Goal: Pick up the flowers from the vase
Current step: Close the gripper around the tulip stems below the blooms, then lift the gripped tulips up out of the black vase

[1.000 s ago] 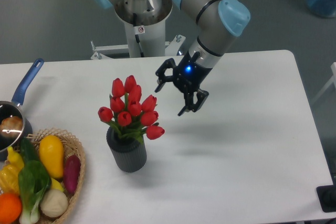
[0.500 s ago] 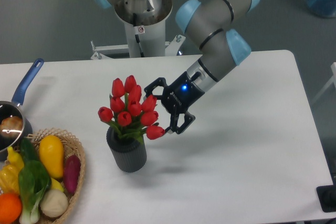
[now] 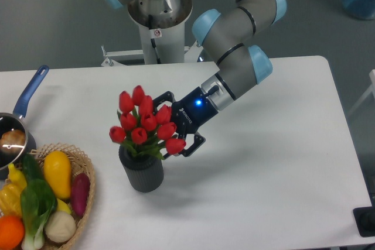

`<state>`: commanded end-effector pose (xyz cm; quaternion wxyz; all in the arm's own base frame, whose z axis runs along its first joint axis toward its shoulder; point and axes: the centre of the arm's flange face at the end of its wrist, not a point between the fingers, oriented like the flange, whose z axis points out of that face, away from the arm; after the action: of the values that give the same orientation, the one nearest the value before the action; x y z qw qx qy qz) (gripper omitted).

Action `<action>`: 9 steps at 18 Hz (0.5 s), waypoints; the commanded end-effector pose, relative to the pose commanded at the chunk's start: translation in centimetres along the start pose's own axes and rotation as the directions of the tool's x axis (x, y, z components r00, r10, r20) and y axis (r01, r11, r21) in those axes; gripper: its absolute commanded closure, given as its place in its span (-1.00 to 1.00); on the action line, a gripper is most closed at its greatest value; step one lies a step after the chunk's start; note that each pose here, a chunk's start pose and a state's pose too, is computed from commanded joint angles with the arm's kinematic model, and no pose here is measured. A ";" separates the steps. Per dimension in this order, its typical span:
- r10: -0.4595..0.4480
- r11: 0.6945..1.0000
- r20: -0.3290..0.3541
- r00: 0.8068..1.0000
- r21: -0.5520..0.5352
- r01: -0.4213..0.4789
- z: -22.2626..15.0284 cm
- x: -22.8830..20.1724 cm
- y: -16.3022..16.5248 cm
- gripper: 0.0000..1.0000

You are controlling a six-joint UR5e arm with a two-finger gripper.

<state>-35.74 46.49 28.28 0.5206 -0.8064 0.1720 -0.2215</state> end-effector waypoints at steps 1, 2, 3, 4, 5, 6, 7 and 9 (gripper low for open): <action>-0.001 1.000 -0.001 1.000 0.000 0.001 0.0 0.0 0.1 -1.00; -0.001 1.000 -0.001 1.000 0.000 0.001 0.1 0.0 0.1 -1.00; -0.004 1.000 -0.002 1.000 0.000 0.004 0.1 0.1 0.3 -1.00; -0.004 1.000 -0.003 1.000 0.003 0.004 0.2 0.2 0.4 -1.00; -0.001 1.000 -0.005 1.000 0.010 0.001 0.3 0.3 0.2 -1.00; 0.005 1.000 -0.007 1.000 0.023 -0.004 0.5 0.4 -0.2 -1.00; 0.008 0.999 -0.011 1.000 0.046 -0.008 0.8 0.5 -0.5 -0.98; 0.013 0.995 -0.016 1.000 0.104 -0.011 1.3 0.7 -1.3 -0.64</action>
<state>-34.41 47.64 29.14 0.5618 -0.7752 0.1696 -0.2337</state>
